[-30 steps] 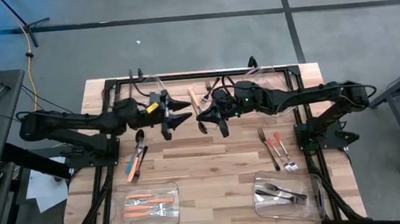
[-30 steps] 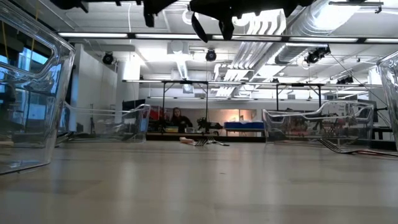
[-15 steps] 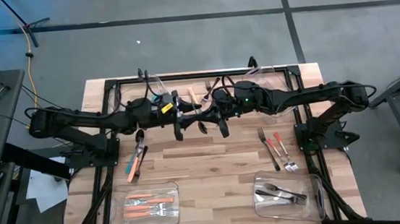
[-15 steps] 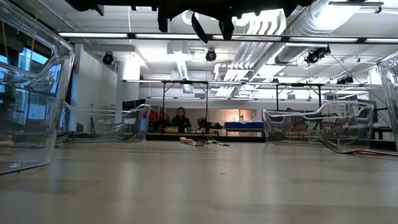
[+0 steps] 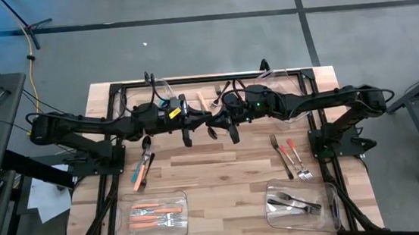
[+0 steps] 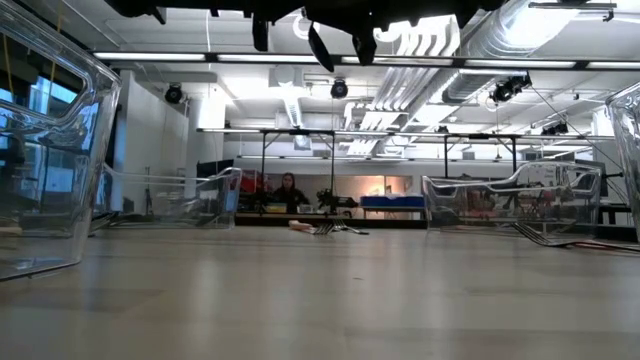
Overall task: Sort silverware by color (type)
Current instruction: Put the blue spoon into the top left transparent bin
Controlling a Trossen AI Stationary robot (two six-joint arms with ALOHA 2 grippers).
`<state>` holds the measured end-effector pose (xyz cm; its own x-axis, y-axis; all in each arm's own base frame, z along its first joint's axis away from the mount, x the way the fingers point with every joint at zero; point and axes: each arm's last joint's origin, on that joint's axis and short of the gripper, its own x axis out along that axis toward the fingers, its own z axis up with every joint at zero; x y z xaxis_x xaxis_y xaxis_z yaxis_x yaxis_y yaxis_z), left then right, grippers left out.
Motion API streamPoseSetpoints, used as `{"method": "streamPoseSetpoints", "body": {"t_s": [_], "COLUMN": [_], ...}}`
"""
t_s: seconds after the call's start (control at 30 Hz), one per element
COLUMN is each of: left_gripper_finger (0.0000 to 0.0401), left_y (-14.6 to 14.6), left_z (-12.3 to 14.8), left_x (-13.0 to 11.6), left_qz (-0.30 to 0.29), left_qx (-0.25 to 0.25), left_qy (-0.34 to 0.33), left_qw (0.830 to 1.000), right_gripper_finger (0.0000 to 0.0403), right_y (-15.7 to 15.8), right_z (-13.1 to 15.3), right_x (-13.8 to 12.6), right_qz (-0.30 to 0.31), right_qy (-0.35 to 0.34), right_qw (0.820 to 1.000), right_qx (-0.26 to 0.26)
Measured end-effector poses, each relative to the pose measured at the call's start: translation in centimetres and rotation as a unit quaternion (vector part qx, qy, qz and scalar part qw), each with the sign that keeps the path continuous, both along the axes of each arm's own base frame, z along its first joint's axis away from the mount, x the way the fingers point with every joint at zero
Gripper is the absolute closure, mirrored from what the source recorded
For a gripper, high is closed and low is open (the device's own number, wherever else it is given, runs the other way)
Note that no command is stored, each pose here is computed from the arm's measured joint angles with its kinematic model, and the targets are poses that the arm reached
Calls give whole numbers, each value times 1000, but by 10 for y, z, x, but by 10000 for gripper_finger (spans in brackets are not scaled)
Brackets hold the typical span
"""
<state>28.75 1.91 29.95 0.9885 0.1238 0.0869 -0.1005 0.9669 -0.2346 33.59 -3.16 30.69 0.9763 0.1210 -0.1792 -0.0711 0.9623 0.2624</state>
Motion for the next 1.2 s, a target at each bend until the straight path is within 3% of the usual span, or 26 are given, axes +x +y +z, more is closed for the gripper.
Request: {"method": "streamPoseSetpoints", "body": {"t_s": [0.33, 0.67, 0.8, 1.0, 1.2], "left_gripper_finger": [392, 392, 392, 393, 393], "left_y": [0, 0, 0, 0, 0], "left_z": [0, -1, -1, -3, 0], "left_x": [0, 0, 0, 0, -11], "left_qz": [2, 3, 3, 3, 3], "left_qx": [0, 0, 0, 6, 10], "left_qy": [2, 3, 6, 17, 50], "left_qw": [1000, 1000, 1000, 1000, 999], "right_gripper_finger": [353, 210, 173, 160, 159], "right_y": [1, -1, -3, -8, -12], "right_z": [0, 0, 0, 0, 8], "right_x": [0, 0, 0, -3, -29], "right_qz": [-7, -14, -17, -24, -29], "right_qy": [6, 4, 4, 13, 71], "right_qw": [999, 999, 999, 999, 997], "right_qx": [46, 30, 28, 24, 1]}}
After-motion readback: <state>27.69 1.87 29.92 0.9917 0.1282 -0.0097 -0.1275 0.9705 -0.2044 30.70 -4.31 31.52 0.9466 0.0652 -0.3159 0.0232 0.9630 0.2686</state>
